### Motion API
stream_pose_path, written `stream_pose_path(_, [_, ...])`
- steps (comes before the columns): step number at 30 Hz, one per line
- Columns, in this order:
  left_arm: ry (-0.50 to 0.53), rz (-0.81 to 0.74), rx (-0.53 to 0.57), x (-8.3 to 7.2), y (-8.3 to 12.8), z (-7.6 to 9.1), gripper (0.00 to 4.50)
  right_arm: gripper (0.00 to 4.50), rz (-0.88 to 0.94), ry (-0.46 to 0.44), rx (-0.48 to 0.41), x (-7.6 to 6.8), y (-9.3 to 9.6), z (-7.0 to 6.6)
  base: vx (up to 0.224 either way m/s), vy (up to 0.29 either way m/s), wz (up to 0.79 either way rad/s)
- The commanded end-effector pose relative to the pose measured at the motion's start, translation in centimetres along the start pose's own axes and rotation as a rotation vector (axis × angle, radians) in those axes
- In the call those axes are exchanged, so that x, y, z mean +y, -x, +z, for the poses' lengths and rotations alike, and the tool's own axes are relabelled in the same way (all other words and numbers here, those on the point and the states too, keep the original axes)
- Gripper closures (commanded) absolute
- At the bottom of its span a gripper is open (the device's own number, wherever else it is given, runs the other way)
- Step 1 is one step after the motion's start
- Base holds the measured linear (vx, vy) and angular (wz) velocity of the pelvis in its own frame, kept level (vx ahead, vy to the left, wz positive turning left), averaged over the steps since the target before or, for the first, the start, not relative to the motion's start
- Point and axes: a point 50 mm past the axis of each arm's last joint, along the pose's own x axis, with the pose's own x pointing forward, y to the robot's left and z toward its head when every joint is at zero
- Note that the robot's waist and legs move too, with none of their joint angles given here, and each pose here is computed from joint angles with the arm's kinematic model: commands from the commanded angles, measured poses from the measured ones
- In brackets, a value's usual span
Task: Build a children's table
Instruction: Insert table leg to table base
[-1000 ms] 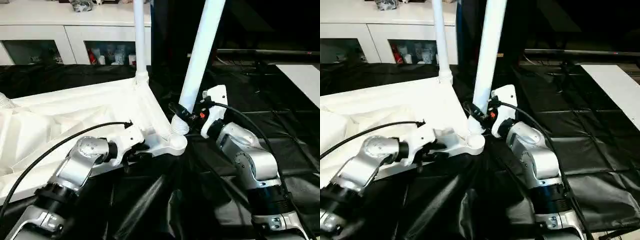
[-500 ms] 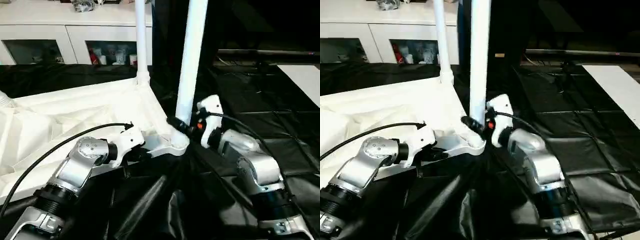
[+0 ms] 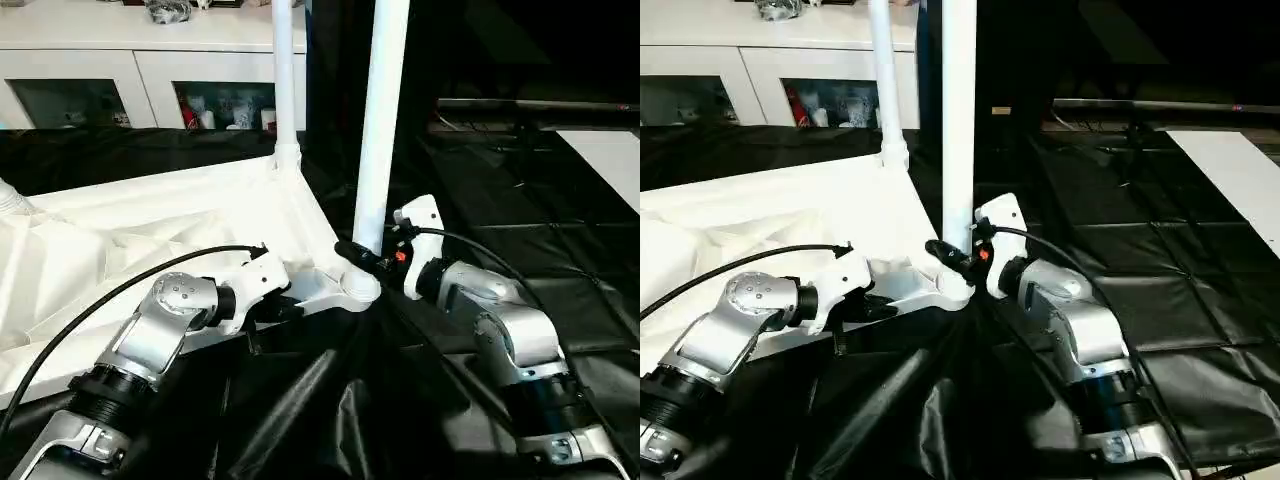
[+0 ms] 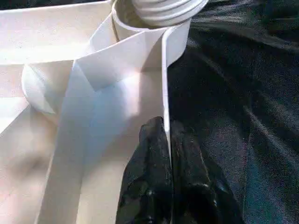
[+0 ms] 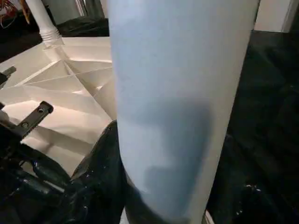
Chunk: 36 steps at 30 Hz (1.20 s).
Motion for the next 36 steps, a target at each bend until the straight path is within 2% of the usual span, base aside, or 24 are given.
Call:
stream_pose_path(1, [0.013,-0.01,0.022,-0.2,-0.4,-0.5,4.5,2.65,0.001,0.005,-0.027,-0.2,-0.2,0.5,0.0,0.0,0.0])
stream_pose_path(12, [0.013,-0.005,0.021,0.1,-0.3,-0.5,4.5,2.65,-0.02,-0.049,-0.034,-0.8,-0.7,-1.3,0.0,0.0,0.0])
stream_pose_path(20, [0.016,0.012,0.012,0.4,-0.2,-0.3,4.5,2.65,-0.042,-0.182,-0.085,-1.2,0.0,-3.9,0.0,0.0,0.0])
stream_pose_path(25, [0.017,0.022,0.009,0.7,-0.1,-0.2,4.5,2.65,-0.059,-0.231,-0.11,-1.1,0.4,-5.5,0.0,0.0,0.0])
stream_pose_path(31, [0.018,0.033,0.01,0.9,-0.1,-0.3,4.5,2.65,-0.082,-0.209,-0.151,-0.9,0.7,-6.5,0.0,0.0,0.0])
stream_pose_path(33, [0.017,0.036,0.01,1.0,-0.1,-0.3,4.5,2.65,-0.086,-0.122,-0.142,-0.6,1.0,-7.1,0.0,0.0,0.0])
stream_pose_path(36, [0.017,0.038,0.01,1.0,-0.1,-0.3,4.5,2.65,-0.083,-0.088,-0.136,-0.2,1.0,-7.4,0.0,0.0,0.0])
